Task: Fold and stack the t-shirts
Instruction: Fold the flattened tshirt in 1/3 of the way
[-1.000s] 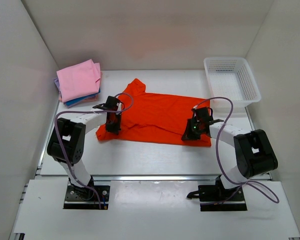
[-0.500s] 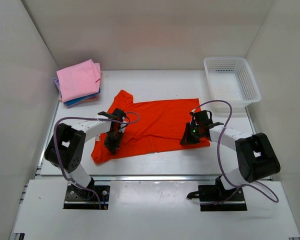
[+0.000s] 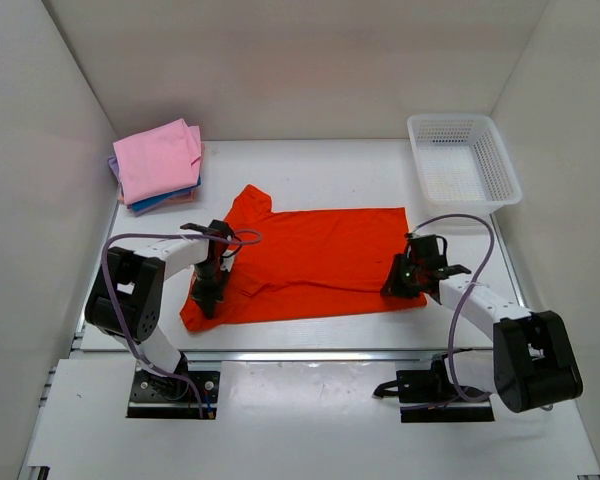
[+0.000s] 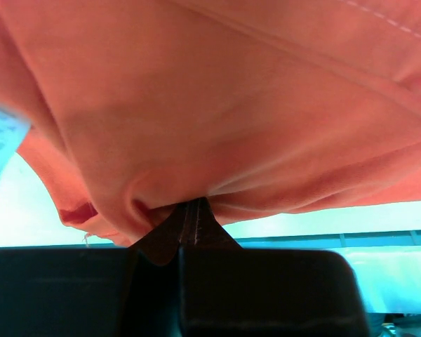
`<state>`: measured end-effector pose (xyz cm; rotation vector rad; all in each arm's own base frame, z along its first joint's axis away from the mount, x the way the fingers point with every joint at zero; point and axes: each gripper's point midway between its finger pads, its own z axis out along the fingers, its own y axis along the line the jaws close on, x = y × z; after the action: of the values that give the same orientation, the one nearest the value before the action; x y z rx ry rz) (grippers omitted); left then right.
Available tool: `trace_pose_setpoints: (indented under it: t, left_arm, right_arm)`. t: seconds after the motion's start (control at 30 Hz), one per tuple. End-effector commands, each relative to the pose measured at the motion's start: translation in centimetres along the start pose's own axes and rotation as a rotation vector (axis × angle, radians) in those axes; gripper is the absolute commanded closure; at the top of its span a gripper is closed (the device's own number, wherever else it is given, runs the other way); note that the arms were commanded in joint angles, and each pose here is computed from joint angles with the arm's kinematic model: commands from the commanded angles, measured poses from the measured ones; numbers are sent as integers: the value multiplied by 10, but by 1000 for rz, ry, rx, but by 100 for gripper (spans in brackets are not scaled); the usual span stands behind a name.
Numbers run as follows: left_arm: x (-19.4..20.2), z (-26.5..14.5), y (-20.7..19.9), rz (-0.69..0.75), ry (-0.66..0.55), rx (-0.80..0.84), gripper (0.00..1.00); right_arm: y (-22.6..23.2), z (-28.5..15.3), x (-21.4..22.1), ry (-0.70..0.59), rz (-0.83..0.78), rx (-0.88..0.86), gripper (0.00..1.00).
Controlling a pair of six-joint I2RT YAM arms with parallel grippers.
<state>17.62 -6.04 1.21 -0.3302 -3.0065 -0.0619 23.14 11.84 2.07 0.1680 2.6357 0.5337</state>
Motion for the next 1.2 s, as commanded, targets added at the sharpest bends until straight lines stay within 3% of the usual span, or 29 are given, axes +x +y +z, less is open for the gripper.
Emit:
trace_pose_setpoints:
  t: [0.0,0.23,0.43,0.57,0.73,0.97,1.17]
  left_arm:
    - [1,-3,-4,32,-21,6,100]
    - [-2,-5,-2,28,-34,4,100]
    - [-2,-7,-1,19,-37,6,100]
    - [0,-7,-4,24,-39,18,100]
    - [-3,-9,-4,33,-55,11,100]
    - [-3,-10,-5,38,-59,13,100]
    - [-3,-11,-6,41,-65,15,100]
  right_arm:
    - [-20,-5,-45,-194,28,60,89]
    - [-29,-19,-94,-356,76,81,83]
    - [-25,-17,-124,-376,65,58,80]
    - [-12,-36,-114,-384,35,61,81]
    - [-23,-41,-63,-305,83,59,69]
    - [-49,-36,-26,-264,189,96,67]
    - [-54,-25,-22,-237,204,104,68]
